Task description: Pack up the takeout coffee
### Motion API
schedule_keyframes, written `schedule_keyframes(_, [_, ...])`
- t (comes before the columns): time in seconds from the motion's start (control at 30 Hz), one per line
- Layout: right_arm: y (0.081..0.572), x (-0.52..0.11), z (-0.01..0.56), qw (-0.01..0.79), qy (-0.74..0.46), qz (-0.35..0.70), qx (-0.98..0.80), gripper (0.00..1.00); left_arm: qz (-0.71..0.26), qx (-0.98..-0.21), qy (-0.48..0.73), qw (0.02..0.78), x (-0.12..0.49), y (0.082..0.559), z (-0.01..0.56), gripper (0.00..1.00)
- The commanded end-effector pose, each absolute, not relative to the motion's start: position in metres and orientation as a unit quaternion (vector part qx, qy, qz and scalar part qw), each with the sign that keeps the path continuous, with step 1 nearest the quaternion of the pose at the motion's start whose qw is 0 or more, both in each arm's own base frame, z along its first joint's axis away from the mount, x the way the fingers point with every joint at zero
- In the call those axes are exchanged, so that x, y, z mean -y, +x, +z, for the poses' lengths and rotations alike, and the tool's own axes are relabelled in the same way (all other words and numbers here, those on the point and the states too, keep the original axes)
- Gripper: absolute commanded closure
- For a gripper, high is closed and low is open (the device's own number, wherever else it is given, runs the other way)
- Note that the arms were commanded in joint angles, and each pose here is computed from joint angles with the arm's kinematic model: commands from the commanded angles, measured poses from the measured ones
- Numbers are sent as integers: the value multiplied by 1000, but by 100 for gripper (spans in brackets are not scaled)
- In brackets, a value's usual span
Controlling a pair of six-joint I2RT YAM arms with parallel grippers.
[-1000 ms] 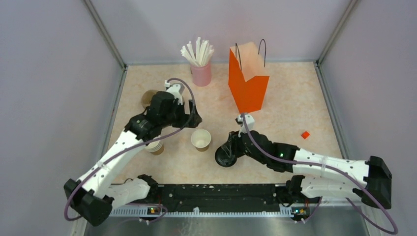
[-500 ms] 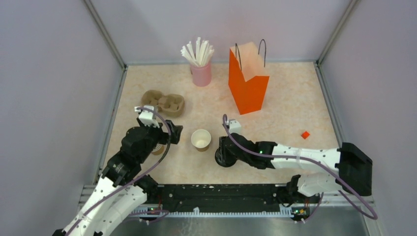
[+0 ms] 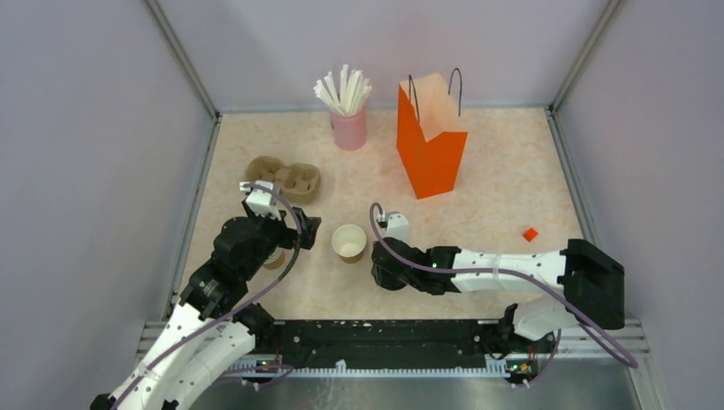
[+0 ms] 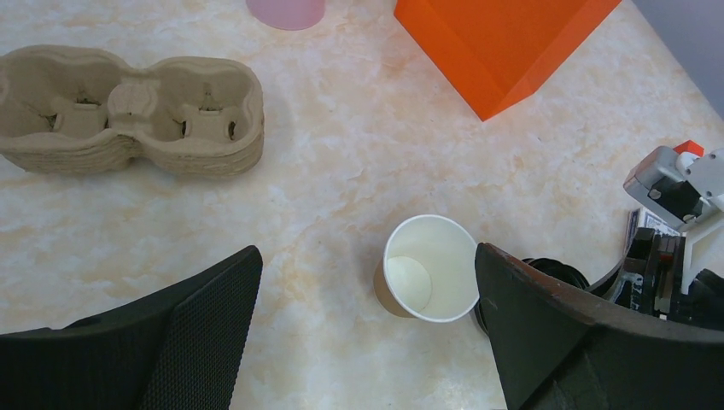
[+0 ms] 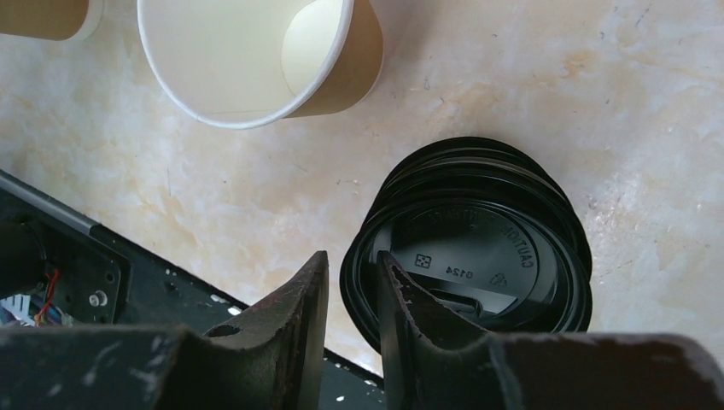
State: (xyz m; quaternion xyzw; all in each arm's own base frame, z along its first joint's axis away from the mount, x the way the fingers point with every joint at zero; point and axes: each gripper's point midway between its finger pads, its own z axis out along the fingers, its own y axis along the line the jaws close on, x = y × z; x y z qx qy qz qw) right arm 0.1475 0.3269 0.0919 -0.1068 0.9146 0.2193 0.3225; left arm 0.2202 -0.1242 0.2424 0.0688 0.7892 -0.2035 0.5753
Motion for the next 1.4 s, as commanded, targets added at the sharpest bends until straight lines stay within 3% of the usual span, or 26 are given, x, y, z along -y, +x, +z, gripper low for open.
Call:
schedule_keyframes(0.0, [151,-339,106,340,-104,221,-908,74,-217,-765,74,602,127,221,263,1])
schedule_keyframes(0.53, [163,-313,103,381,-108,176,-901,100,-214,-768,71,600,127,222,261,1])
schedule_keyframes(1.37, [172,-304,119,405,-100,219,-882,100,-211,-774,72,593,128,225,256,1])
